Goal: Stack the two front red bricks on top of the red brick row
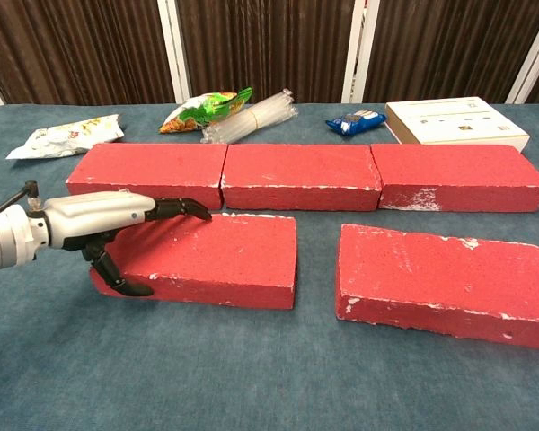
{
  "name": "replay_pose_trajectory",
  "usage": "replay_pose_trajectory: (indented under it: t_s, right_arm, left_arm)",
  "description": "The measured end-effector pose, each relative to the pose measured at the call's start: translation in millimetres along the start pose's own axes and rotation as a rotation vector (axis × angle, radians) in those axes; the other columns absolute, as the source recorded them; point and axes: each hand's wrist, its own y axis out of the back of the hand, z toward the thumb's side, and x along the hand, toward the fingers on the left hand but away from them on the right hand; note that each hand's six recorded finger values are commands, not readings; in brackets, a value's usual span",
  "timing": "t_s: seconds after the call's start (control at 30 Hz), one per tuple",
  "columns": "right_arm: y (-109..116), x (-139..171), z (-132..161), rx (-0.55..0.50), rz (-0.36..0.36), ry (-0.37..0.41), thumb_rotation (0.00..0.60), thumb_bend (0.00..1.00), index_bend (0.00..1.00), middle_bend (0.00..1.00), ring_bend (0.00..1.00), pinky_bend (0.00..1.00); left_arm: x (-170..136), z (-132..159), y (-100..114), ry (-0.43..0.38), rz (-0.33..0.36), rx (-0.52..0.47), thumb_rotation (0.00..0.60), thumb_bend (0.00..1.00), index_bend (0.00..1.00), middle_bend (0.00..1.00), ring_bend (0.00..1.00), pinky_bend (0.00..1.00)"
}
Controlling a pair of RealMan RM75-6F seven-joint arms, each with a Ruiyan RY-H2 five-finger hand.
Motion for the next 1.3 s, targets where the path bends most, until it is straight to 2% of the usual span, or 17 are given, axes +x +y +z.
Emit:
replay_pose_trajectory:
  t_s: [0.1,0.2,0.3,0.5,0.63,0.73,1.03,1.3]
  right_arm:
    - [-1,-1,0,0.002,0.004,-0.002,0.600,0.11,0.00,0.00,0.00,0.00]
    - [-1,-1,0,0.002,0.005,-0.004,0.600,0.11,0.00,0.00,0.00,0.00]
    - [-2,-1,0,0.003,0.007,-0.005,0.600,0.11,0.00,0.00,0.00,0.00]
    - [-3,-3,-2,0.010,0.014,-0.012,0.600,0.11,0.00,0.00,0.00,0.00]
    - [-5,-5,-4,0.016,0.023,-0.022,0.600,0.11,0.00,0.00,0.00,0.00]
    - [-6,-7,-5,0.021,0.027,-0.029,0.600,0.11,0.00,0.00,0.00,0.00]
    - [-9,-13,-8,0.035,0.034,-0.058,0.600,0.11,0.00,0.00,0.00,0.00]
    - [-11,-17,-11,0.042,0.037,-0.080,0.600,0.11,0.00,0.00,0.00,0.00]
  left_arm:
    - [0,-1,1,-0.001,0.006,-0.006,0.600,0.25,0.00,0.24,0.41,0.63]
    - [0,-1,5,-0.004,0.023,-0.008,0.600,0.26,0.00,0.34,0.51,0.72]
    - [-1,-1,13,-0.008,0.054,-0.013,0.600,0.26,0.00,0.39,0.56,0.77]
    - [-5,0,43,-0.013,0.140,-0.003,0.600,0.26,0.00,0.40,0.57,0.78]
    - [-1,-2,76,0.001,0.201,0.031,0.600,0.26,0.00,0.40,0.57,0.78]
    - [7,-6,97,0.024,0.222,0.063,0.600,0.26,0.00,0.40,0.57,0.78]
    - [41,-31,134,0.088,0.215,0.072,0.600,0.26,0.00,0.40,0.57,0.76]
    - [69,-43,141,0.104,0.196,0.049,0.600,0.26,0.00,0.40,0.57,0.76]
